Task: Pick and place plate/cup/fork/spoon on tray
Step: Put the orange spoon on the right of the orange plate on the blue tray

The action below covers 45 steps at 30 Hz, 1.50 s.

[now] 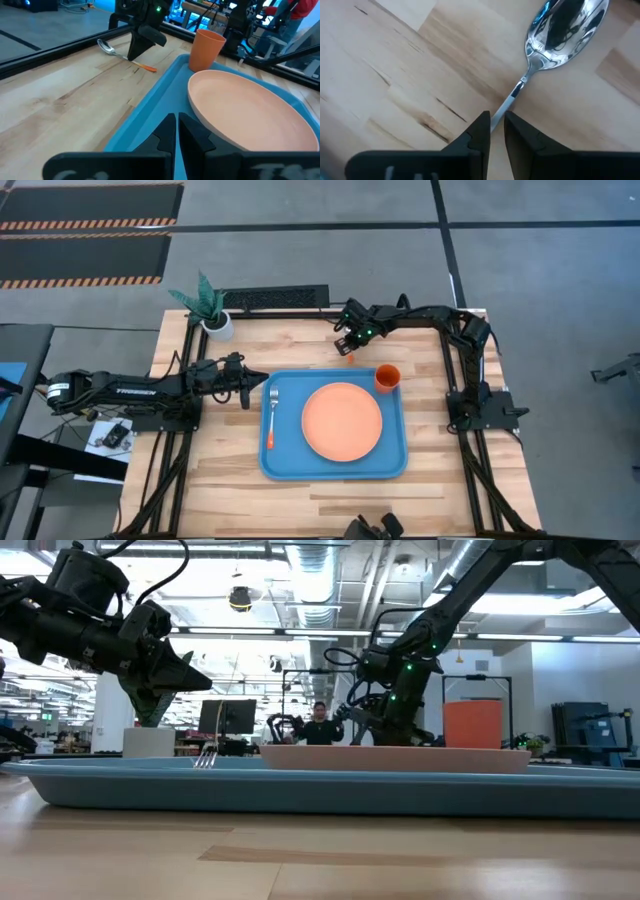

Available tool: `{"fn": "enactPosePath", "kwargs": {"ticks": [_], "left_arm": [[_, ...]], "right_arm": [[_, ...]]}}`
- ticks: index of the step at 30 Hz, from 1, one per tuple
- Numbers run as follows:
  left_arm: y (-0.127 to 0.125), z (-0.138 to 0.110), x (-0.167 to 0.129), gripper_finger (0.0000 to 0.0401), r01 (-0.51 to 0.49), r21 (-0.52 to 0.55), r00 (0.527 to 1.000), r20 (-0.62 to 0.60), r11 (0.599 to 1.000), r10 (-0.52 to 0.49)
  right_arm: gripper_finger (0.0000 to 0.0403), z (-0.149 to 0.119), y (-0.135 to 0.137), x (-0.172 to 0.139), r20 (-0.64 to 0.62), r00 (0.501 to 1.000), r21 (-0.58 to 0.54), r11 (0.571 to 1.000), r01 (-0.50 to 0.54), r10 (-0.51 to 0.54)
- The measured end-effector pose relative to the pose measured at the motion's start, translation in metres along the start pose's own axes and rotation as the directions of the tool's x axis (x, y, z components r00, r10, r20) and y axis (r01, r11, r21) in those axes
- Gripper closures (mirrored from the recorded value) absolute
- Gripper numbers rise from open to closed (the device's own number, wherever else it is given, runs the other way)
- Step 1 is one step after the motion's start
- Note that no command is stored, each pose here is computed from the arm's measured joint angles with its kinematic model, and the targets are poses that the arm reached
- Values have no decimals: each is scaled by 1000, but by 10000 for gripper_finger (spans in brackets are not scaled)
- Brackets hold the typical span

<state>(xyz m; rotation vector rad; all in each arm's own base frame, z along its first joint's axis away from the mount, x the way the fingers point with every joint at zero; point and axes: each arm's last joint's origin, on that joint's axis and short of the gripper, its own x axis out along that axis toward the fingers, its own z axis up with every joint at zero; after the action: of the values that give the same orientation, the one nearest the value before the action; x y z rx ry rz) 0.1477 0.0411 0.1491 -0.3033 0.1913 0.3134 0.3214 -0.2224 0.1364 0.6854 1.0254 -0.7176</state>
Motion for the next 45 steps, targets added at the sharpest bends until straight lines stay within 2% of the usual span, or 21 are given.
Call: {"fn": "enactPosePath", "kwargs": {"ticks": [12, 16, 22, 26, 31, 39, 45], "left_arm": [[0, 2, 0, 395, -24, -51, 1000, 11, 998, 25], [3, 8, 1, 395, -42, -84, 999, 29, 996, 44], [12, 14, 4, 395, -121, -114, 992, -42, 986, 117], [18, 21, 4, 395, -128, -132, 991, -59, 983, 121], [24, 27, 4, 378, -106, -151, 994, -49, 983, 100], [26, 22, 6, 320, -85, -161, 993, -97, 983, 70], [29, 15, 11, 303, -107, -167, 985, -150, 980, 82]], "right_arm": [[326, -6, -1, -1, -42, 997, -16, 997, 71, -72], [333, -5, 4, 0, -16, 998, -63, 996, 59, -60], [365, -6, 13, 1, 17, 999, -151, 988, 41, -39], [388, -5, 21, 2, 56, 998, -214, 977, 18, -6], [397, 0, 28, 2, 108, 992, -226, 973, -40, 66], [376, -3, 36, 2, 94, 990, -239, 968, -82, 107], [310, -10, 38, -1, 35, 997, -218, 974, -63, 72]]}}
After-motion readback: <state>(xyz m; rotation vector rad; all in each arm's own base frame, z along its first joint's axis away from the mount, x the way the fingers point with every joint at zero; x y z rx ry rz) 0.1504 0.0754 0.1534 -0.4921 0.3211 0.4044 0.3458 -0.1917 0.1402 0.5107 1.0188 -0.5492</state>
